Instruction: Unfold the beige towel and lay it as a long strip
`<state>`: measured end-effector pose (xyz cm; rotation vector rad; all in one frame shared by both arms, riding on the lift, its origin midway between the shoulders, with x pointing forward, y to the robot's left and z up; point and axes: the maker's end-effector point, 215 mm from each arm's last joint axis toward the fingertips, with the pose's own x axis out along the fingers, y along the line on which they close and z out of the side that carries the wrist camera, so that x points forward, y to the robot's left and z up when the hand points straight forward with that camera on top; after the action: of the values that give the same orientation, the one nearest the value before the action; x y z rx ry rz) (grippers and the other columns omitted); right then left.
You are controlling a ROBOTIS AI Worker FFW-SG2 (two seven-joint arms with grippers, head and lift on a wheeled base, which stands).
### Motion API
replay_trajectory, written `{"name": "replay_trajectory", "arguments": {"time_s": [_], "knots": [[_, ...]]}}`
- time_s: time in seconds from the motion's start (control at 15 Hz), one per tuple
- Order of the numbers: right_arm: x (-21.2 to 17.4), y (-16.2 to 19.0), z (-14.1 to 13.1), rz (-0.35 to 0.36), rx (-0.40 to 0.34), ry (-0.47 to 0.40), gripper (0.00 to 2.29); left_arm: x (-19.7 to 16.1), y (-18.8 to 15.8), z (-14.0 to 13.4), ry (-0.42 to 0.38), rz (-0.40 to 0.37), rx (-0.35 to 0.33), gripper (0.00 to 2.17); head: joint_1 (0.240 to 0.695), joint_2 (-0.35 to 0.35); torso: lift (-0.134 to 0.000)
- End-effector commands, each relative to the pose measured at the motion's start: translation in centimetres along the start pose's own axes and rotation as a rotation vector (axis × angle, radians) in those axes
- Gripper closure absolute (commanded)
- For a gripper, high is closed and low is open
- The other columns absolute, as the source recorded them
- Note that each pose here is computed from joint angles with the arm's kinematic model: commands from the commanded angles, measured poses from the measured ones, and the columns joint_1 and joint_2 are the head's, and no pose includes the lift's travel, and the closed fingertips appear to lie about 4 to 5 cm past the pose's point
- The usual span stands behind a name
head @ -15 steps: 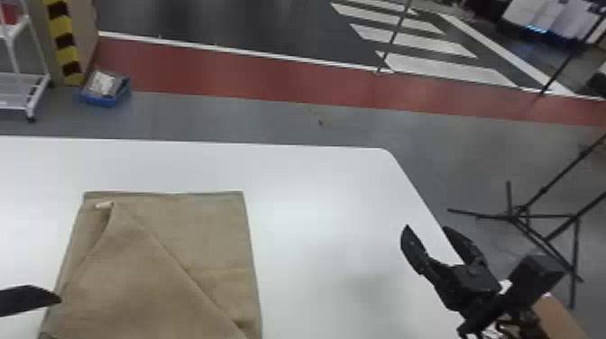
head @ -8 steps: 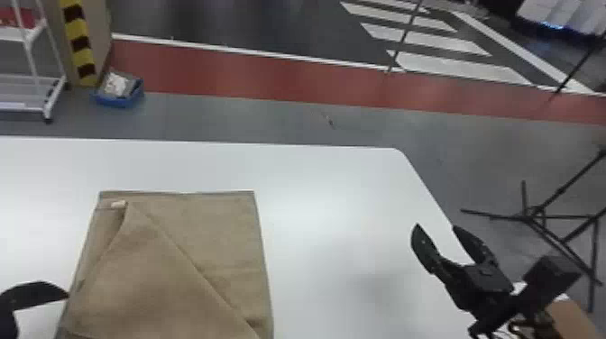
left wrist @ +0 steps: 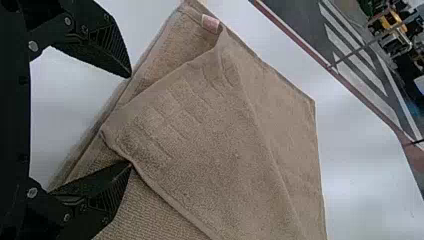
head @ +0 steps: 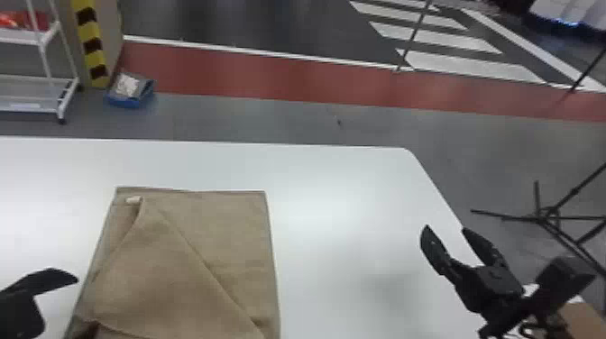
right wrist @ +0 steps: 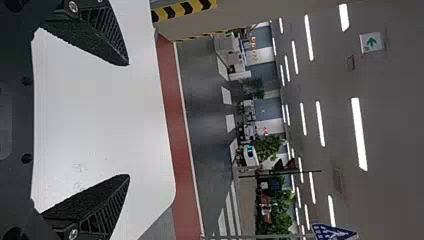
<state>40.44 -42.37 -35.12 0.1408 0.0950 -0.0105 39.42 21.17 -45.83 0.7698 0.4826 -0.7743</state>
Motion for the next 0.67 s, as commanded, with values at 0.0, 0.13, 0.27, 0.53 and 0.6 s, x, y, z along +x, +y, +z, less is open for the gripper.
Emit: {"name": "replay_trajectory", "arguments": {"time_s": [0.0,0.13,0.27,0.53,0.6], "knots": [[0.0,-0.1,-0.3,-0.002,0.004,0.003,0.08,0.1,-0.1,0.8,-0.022,0.014,-0.005,0.33,0.695,-0.293,-0.111],[0.1,-0.1,-0.4,-0.002,0.007,0.006,0.08,0.3,-0.4,1.3,-0.031,0.012,0.002,0.42,0.695,-0.299,-0.111],[0.0,-0.2,-0.7,-0.002,0.009,0.009,0.08,0.5,-0.6,1.6,-0.038,0.003,0.002,0.73,0.695,-0.307,-0.111],[0.2,-0.3,-0.8,-0.002,0.012,0.01,0.08,0.2,-1.0,1.4,-0.035,-0.026,-0.006,1.62,0.695,-0.323,-0.111],[0.3,-0.3,-0.7,-0.002,0.013,0.008,0.08,0.1,-1.0,1.3,-0.032,-0.024,-0.006,1.7,0.695,-0.324,-0.111]]}}
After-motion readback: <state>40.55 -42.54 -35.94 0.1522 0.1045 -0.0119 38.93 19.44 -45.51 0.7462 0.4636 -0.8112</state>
